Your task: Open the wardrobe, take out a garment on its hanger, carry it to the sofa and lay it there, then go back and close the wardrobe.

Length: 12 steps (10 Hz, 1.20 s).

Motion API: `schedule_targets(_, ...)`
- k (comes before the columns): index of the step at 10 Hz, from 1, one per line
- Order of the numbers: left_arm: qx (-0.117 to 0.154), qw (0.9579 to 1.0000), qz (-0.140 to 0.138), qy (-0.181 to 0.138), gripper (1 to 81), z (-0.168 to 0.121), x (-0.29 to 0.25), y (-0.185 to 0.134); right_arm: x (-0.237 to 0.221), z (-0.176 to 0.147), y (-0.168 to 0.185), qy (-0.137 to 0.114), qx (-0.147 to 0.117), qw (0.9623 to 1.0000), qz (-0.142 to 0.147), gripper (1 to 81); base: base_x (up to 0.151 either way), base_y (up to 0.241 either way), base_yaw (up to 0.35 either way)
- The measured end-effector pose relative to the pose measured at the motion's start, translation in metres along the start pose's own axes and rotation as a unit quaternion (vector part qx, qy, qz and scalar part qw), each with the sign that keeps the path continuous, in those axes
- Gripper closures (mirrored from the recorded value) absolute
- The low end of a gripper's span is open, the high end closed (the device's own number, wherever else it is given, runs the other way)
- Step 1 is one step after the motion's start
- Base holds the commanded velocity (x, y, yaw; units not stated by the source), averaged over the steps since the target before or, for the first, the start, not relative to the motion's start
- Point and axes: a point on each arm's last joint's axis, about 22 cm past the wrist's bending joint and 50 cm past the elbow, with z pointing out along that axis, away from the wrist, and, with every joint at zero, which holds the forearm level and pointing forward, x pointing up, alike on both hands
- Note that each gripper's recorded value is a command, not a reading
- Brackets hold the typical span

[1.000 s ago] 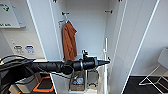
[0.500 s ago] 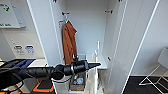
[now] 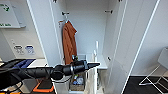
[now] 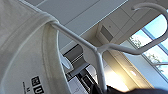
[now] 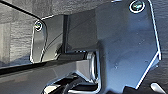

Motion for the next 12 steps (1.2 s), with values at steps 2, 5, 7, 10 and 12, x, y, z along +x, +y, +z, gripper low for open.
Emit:
schedule_targets(2,0.001,1.0000,-0.007,0.000,81.1,-0.0006,-0.0045,-0.0038,0.0000,0.0000,0.0000,0.000,0.000,1.0000,0.000,1.0,0.000,0.000,0.000)
schedule_targets(5,0.000,1.0000,-0.007,-0.001,81.1,0.0003,-0.0047,-0.0029,0.0001,0.0000,0.0000,0.000,0.000,1.0000,0.000,1.0,0.000,0.000,0.000)
schedule_targets(7,-0.002,1.0000,-0.007,-0.002,81.1,0.0020,-0.0058,-0.0019,0.0001,0.0000,0.0000,0.000,0.000,1.0000,0.000,1.0,0.000,0.000,-0.131)
schedule_targets(10,0.002,1.0000,-0.007,0.000,81.1,-0.0017,-0.0045,-0.0036,0.0005,-0.0002,0.0009,0.000,0.000,1.0000,-0.001,1.0,0.000,0.000,-0.166)
schedule_targets(12,0.004,1.0000,-0.007,0.001,81.1,-0.0039,-0.0043,-0.0051,-0.0025,-0.0019,0.0065,-0.002,-0.003,1.0000,-0.001,1.0,0.000,0.000,-0.172)
